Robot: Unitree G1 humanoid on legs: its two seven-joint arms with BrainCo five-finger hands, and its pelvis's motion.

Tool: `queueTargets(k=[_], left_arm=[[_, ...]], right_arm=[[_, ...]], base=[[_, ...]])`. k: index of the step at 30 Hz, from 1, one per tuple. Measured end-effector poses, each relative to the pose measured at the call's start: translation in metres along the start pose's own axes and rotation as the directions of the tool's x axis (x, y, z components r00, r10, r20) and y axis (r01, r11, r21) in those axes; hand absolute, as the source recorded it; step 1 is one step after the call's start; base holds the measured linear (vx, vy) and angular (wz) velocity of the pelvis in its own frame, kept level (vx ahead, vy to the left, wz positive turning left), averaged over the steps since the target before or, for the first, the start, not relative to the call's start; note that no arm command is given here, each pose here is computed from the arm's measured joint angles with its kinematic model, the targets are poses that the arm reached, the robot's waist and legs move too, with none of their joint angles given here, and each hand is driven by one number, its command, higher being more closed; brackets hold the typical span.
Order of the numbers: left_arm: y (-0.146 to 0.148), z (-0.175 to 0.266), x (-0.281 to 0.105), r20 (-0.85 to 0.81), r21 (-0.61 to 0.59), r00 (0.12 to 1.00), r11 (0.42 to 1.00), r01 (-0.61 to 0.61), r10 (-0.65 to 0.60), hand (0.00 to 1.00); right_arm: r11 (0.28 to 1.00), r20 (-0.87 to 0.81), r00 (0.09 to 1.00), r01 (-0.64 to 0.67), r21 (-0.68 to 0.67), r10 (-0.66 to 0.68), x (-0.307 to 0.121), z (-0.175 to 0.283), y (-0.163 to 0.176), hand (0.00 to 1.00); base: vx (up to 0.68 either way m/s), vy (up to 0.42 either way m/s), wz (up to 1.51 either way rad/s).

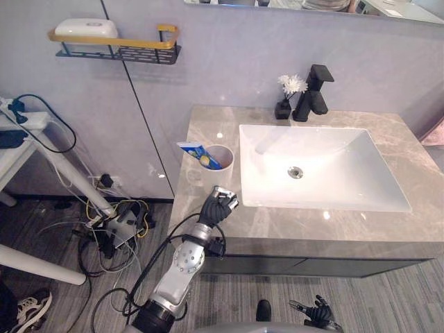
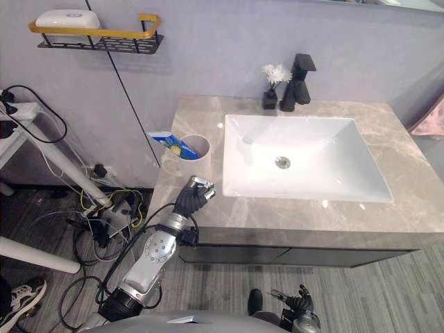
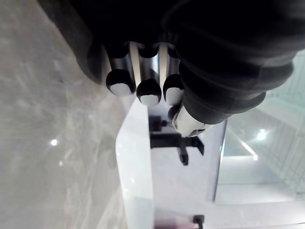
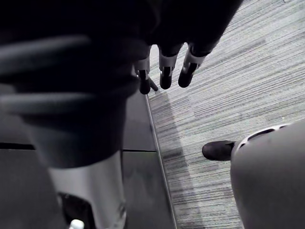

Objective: Organize washtable

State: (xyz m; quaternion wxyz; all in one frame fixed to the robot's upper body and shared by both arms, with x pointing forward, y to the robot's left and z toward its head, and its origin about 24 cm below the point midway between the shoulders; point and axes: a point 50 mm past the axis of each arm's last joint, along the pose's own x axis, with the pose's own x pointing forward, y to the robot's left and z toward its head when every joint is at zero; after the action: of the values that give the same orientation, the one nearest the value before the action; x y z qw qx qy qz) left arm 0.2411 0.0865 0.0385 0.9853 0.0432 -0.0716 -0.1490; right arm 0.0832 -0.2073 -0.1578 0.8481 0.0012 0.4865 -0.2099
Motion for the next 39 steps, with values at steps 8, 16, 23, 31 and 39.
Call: queueTargets(k=[8, 16, 23, 31, 39], left_arm=[[0.017, -0.001, 0.009, -0.002, 0.029, 0.996, 0.996, -0.089, 0.089, 1.0], [0.029, -0.004, 0.009, -0.011, 0.054, 0.989, 0.987, -0.149, 0.15, 1.0], [0.033, -0.006, 0.012, -0.018, 0.064, 0.985, 0.983, -0.17, 0.171, 1.0], [0.041, -0.009, 0.018, -0.032, 0.075, 0.974, 0.972, -0.222, 0.225, 1.0], [0.058, -0.01, 0.02, -0.039, 0.065, 0.942, 0.942, -0.33, 0.333, 1.0]], right_arm=[[1.0, -0.003, 1.0, 0.014, 0.025, -0.014, 0.001, 0.0, -0.002, 0.0], [1.0, 0.0, 1.0, 0.005, 0.027, -0.005, 0.001, 0.002, -0.002, 0.0], [0.999, -0.008, 1.0, 0.018, 0.046, -0.018, 0.001, 0.001, -0.004, 0.0], [0.999, -0.012, 1.0, 0.018, 0.048, -0.018, 0.002, 0.001, -0.005, 0.0], [0.999, -0.01, 1.0, 0.015, 0.048, -0.014, 0.002, 0.002, -0.005, 0.0]], base=[[0.0, -0.002, -0.04], [-0.02, -0.007, -0.07], [-0.02, -0.006, -0.05], [-0.03, -0.008, -0.06], [-0.03, -0.011, -0.09]])
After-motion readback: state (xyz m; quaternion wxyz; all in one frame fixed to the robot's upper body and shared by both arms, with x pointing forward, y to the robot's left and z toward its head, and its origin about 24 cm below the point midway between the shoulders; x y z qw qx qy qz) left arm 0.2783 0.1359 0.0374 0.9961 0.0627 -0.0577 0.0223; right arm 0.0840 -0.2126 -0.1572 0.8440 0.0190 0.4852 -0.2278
